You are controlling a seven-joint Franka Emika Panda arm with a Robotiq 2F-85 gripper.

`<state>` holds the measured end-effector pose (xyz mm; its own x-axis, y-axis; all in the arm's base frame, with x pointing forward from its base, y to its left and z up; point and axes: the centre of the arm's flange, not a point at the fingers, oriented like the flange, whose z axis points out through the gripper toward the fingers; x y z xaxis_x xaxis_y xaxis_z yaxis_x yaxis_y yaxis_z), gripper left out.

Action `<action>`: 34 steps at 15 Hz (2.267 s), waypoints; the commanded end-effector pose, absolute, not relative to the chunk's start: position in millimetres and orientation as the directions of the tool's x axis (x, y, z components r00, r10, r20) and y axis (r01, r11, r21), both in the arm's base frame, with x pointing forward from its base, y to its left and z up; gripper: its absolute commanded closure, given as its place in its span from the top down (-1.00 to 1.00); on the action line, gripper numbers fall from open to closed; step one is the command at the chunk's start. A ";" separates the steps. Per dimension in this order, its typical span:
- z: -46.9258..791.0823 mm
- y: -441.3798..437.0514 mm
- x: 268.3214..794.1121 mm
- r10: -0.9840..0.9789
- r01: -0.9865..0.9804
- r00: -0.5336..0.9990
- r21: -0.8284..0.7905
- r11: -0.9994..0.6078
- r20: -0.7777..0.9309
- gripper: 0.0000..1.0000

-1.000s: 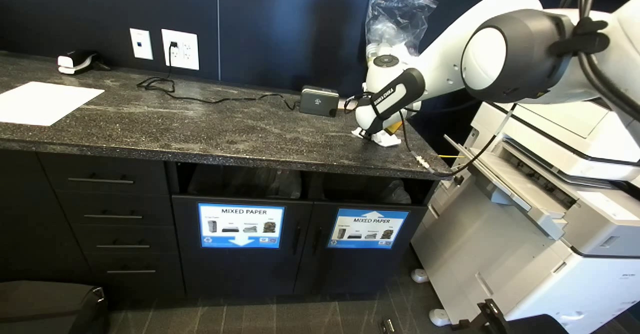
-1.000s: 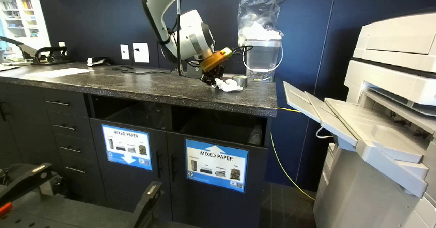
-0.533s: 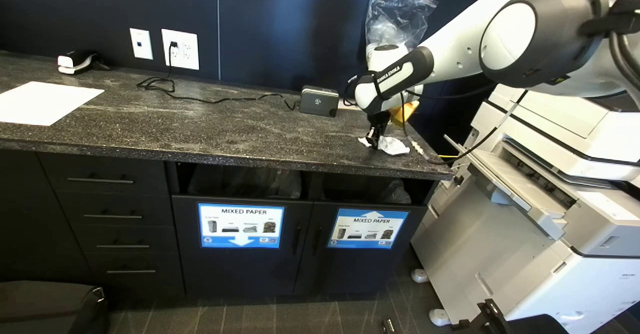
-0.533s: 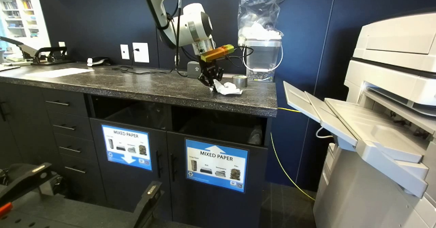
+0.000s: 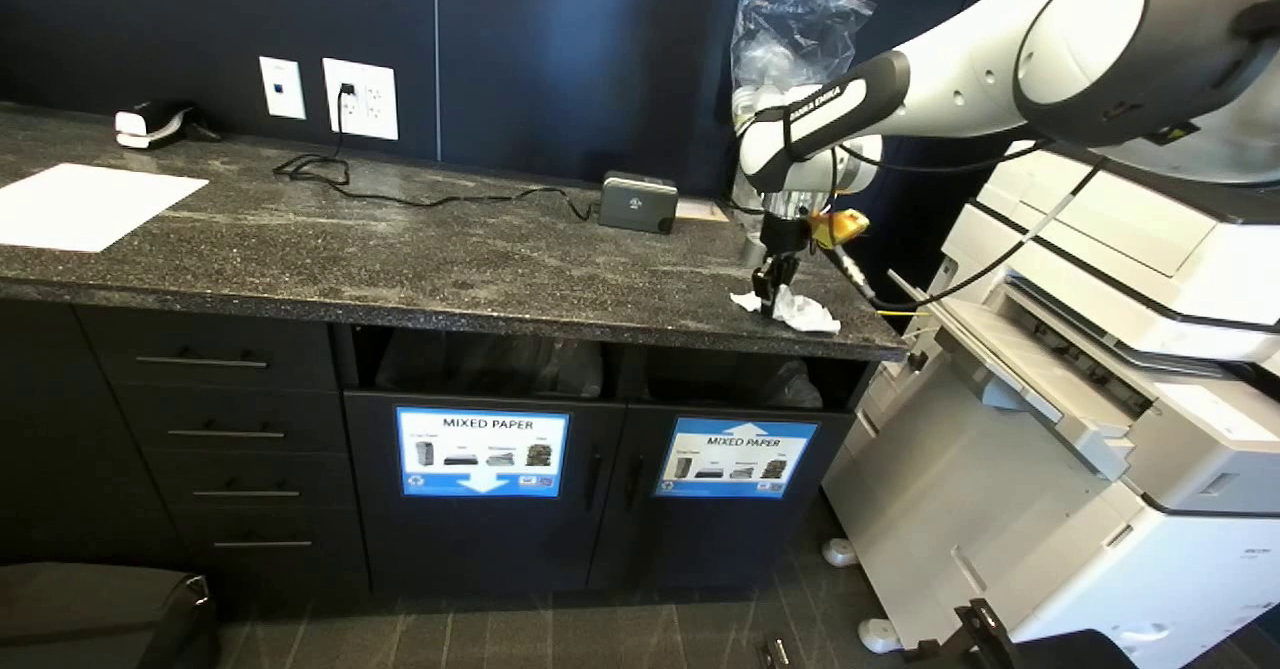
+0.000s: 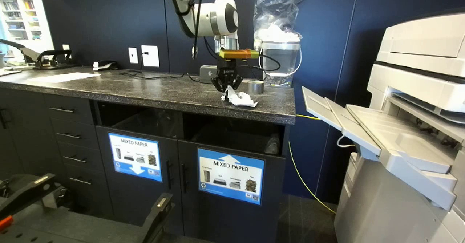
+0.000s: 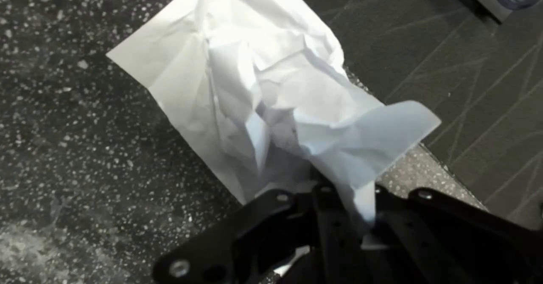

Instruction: Put the right and left white pieces of paper in the right bin respectively

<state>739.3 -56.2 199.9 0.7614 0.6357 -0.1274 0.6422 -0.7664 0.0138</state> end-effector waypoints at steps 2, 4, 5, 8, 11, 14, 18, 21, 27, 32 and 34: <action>206.3 -75.2 701.5 0.535 0.538 0.843 -0.077 -0.840 0.059 -0.91; 205.2 -80.4 688.6 0.482 0.493 0.867 -0.083 -0.866 0.124 -0.91; 206.0 -82.0 682.6 0.459 0.473 0.875 -0.075 -0.878 0.152 -0.91; 206.0 -79.4 659.8 0.438 0.453 0.882 -0.056 -0.890 0.171 -0.91; 212.5 -76.2 633.2 0.443 0.453 0.884 -0.043 -0.890 0.150 -0.91; 220.7 -72.6 608.5 0.440 0.448 0.888 -0.038 -0.893 0.130 -0.91; 226.0 -68.5 580.7 0.416 0.423 0.900 -0.028 -0.906 0.128 -0.91; 223.1 -64.8 561.2 0.374 0.381 0.912 -0.004 -0.925 0.169 -0.91; 199.9 -47.6 522.8 0.302 0.305 0.922 0.029 -0.952 0.241 -0.91; 180.2 -29.9 492.6 0.285 0.284 0.895 0.054 -0.957 0.344 -0.91; 170.5 -23.4 476.3 0.291 0.290 0.874 0.064 -0.955 0.390 -0.91</action>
